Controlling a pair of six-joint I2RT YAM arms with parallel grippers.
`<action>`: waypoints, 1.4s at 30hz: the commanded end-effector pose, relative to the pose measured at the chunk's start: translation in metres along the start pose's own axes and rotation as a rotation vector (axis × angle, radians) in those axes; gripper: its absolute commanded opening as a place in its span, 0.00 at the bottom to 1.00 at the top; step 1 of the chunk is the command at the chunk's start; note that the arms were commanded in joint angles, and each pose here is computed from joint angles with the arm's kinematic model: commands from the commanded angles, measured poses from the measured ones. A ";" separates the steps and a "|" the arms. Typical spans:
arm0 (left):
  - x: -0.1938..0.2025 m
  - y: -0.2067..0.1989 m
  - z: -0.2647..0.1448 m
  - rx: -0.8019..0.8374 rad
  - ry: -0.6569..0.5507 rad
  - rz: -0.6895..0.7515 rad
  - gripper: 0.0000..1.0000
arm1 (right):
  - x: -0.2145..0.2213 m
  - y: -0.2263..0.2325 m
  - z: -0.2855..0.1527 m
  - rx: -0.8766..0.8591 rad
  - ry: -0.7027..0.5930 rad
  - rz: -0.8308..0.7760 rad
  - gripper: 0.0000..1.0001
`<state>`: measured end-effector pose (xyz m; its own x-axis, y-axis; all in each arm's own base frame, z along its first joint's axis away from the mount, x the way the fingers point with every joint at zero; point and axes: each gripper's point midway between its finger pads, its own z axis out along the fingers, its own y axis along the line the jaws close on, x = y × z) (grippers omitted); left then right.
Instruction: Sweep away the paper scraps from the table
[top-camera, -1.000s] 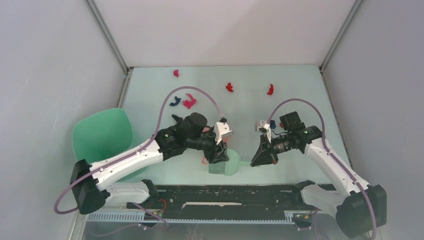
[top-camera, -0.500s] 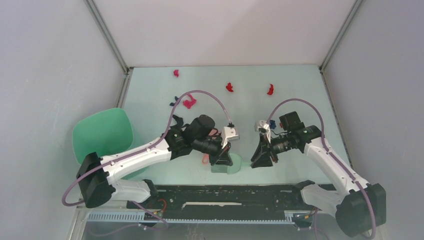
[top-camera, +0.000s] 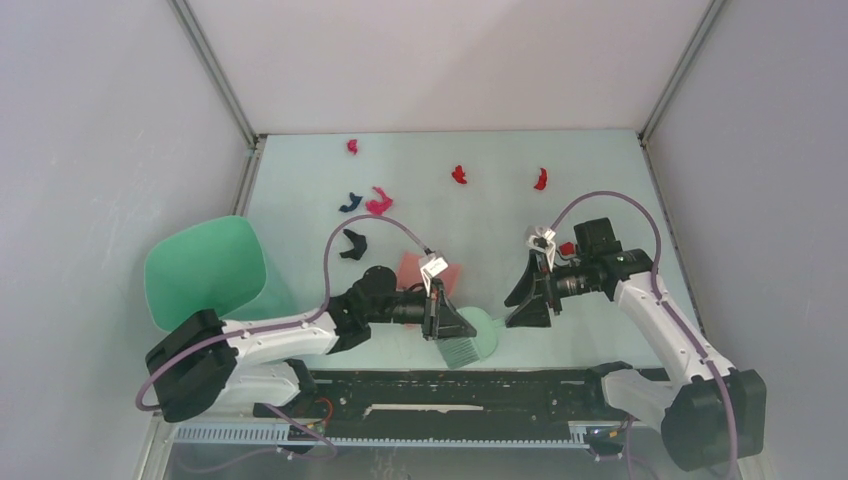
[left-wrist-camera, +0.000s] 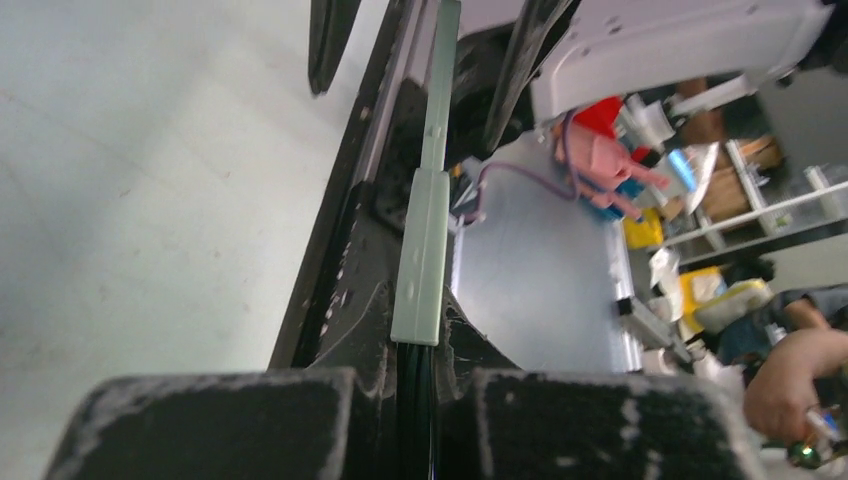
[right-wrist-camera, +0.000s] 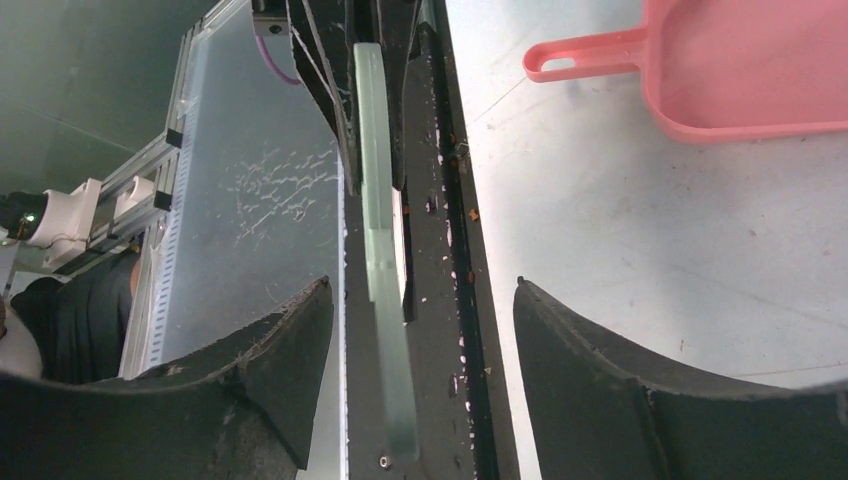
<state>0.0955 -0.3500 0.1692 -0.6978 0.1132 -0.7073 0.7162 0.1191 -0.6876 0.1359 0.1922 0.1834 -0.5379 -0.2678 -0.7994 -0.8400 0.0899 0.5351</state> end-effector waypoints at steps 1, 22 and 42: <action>-0.049 -0.033 0.002 0.130 -0.208 -0.012 0.00 | -0.004 0.003 0.001 -0.037 -0.021 -0.005 0.71; -0.045 -0.020 0.012 0.110 -0.175 -0.051 0.00 | -0.021 0.010 -0.013 -0.051 -0.124 -0.013 0.52; -0.044 -0.010 0.012 0.110 -0.173 -0.083 0.00 | -0.021 0.011 -0.013 -0.052 -0.125 -0.017 0.12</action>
<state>0.1137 -0.3659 0.1887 -0.7703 -0.0248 -0.6372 0.6355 0.0532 -0.7703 0.1382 0.1859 0.2022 -0.5729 -0.1565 -0.8045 -0.8181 0.0503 0.5729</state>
